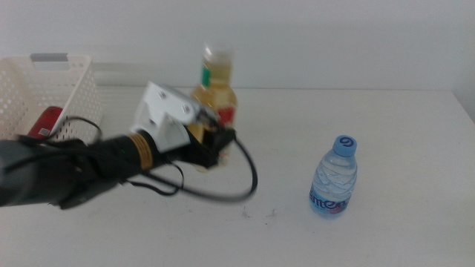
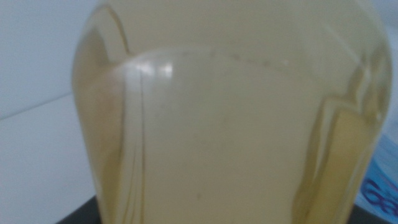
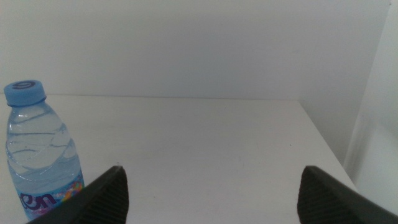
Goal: Use arms to grab the bottles and put them into the dustbin to the left of the table.
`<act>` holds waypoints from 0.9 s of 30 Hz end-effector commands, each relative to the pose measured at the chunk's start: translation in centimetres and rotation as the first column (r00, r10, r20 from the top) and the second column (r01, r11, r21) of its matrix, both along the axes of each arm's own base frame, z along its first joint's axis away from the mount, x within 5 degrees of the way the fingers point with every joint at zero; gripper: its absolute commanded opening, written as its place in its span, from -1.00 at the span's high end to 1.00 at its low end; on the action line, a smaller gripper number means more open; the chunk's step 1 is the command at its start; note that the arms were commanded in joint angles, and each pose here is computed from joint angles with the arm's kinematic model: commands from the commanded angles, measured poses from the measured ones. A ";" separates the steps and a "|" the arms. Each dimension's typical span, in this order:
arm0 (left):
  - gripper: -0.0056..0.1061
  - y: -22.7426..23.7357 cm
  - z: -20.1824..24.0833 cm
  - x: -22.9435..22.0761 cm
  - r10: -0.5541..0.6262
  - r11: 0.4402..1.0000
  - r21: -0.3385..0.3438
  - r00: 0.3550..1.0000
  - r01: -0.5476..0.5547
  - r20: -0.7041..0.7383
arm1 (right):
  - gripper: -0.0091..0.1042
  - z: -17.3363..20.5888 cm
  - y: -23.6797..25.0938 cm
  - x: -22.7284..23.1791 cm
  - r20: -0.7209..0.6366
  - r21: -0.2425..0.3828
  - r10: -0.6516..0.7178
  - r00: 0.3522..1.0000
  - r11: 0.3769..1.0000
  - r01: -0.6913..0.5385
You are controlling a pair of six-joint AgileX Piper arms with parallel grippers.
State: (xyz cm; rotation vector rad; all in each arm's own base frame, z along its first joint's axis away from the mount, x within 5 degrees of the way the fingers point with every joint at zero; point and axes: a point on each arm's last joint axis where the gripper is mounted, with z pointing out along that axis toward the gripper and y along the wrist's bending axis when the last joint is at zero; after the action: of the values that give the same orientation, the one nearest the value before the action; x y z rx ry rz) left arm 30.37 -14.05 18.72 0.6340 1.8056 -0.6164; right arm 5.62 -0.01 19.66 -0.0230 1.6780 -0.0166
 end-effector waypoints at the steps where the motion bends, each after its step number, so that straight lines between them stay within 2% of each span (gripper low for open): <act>1: 0.73 0.9 3.4 -0.6 0.126 0.989 -0.070 0.991 -0.129 -0.037 | -0.59 0.0 0.0 0.0 0.014 -0.015 -0.004 1.000 1.000 0.004; 3: 0.65 2.0 5.7 -1.0 0.242 0.969 -0.023 0.965 -0.246 -0.103 | -0.59 0.0 0.0 0.0 0.014 -0.015 -0.004 1.000 1.000 0.004; 4: 0.61 2.7 6.4 -1.1 0.308 0.951 0.033 0.942 -0.306 -0.131 | -0.59 0.0 0.0 0.0 0.014 -0.015 -0.004 1.000 1.000 0.004; 6: 0.53 3.8 8.7 -1.3 0.396 0.917 0.094 0.912 -0.387 -0.103 | -0.59 0.0 0.0 0.0 0.014 -0.015 -0.004 1.000 1.000 0.004; 9: 0.48 5.2 11.4 -1.1 0.444 0.895 0.058 0.895 -0.442 -0.044 | -0.59 0.0 0.0 0.0 0.014 -0.015 -0.004 1.000 1.000 0.004; 13: 0.48 6.8 12.4 -0.5 0.458 0.888 -0.009 0.888 -0.459 -0.036 | -0.59 0.0 0.0 0.0 0.014 -0.015 -0.004 1.000 1.000 0.004; 19: 0.48 8.8 12.6 -0.1 0.492 0.870 -0.014 0.870 -0.492 -0.034 | -0.59 0.0 0.0 0.0 0.014 -0.015 -0.004 1.000 1.000 0.004; 23: 0.48 10.5 12.8 0.1 0.460 0.887 -0.026 0.888 -0.461 -0.014 | -0.59 0.0 0.0 0.0 0.014 -0.015 -0.004 1.000 1.000 0.004; 27: 0.48 11.8 12.8 0.2 0.497 0.868 -0.016 0.868 -0.497 -0.008 | -0.59 0.0 0.0 0.0 0.014 -0.015 -0.004 1.000 1.000 0.004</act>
State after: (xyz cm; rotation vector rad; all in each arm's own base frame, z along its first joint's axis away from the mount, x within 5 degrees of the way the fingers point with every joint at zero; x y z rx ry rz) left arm 30.68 -2.38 30.17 0.1299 1.9120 -0.2555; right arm 5.62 -0.01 19.66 -0.0230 1.6780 -0.0166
